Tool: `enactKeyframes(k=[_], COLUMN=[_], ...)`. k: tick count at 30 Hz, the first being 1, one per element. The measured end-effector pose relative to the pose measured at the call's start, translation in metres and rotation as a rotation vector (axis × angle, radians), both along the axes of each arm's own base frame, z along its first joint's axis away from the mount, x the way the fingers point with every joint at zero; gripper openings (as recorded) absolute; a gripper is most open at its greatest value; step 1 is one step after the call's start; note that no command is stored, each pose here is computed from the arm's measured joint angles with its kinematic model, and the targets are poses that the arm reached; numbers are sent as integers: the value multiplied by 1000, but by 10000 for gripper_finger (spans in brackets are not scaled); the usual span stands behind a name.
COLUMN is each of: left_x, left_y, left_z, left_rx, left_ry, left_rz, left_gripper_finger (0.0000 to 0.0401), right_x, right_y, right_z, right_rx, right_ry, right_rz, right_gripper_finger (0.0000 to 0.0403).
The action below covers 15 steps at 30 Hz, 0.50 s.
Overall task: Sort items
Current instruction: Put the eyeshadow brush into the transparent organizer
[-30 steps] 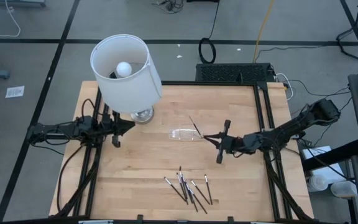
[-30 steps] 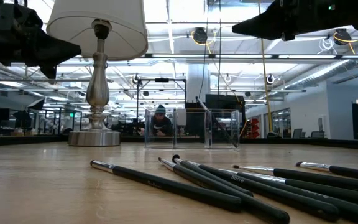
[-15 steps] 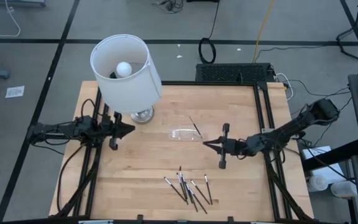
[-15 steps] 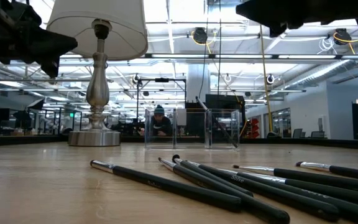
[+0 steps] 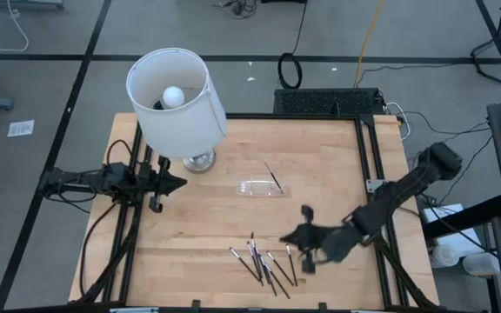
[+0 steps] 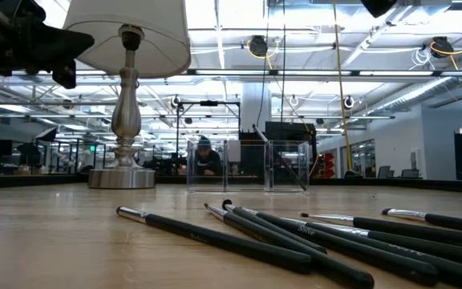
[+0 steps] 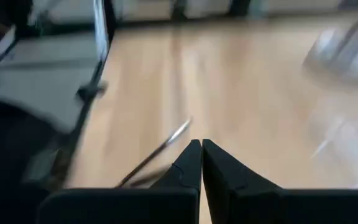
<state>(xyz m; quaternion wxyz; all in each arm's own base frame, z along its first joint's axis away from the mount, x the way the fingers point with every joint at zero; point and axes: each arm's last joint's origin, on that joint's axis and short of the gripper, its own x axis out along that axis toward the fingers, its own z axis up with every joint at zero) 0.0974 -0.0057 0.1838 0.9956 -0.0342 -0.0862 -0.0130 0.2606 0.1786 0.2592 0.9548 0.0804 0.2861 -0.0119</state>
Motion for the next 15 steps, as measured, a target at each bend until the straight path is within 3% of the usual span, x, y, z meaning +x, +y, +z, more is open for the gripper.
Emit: enactKeyframes(k=[5, 9, 15], left_x=[0, 0, -1], left_y=[0, 0, 1], left_z=[0, 2, 4], left_rx=[2, -1, 8], left_ry=[-2, -25, -38], left_rz=[7, 12, 19], left_gripper_finger=[27, 12, 13], right_x=[21, 32, 42], right_y=[21, 20, 17], right_z=[-27, -45, -57], right_rx=[63, 139, 303], right_ry=[390, 500, 620], right_rz=[-201, -313, -328], right_gripper_finger=[0, 0, 3])
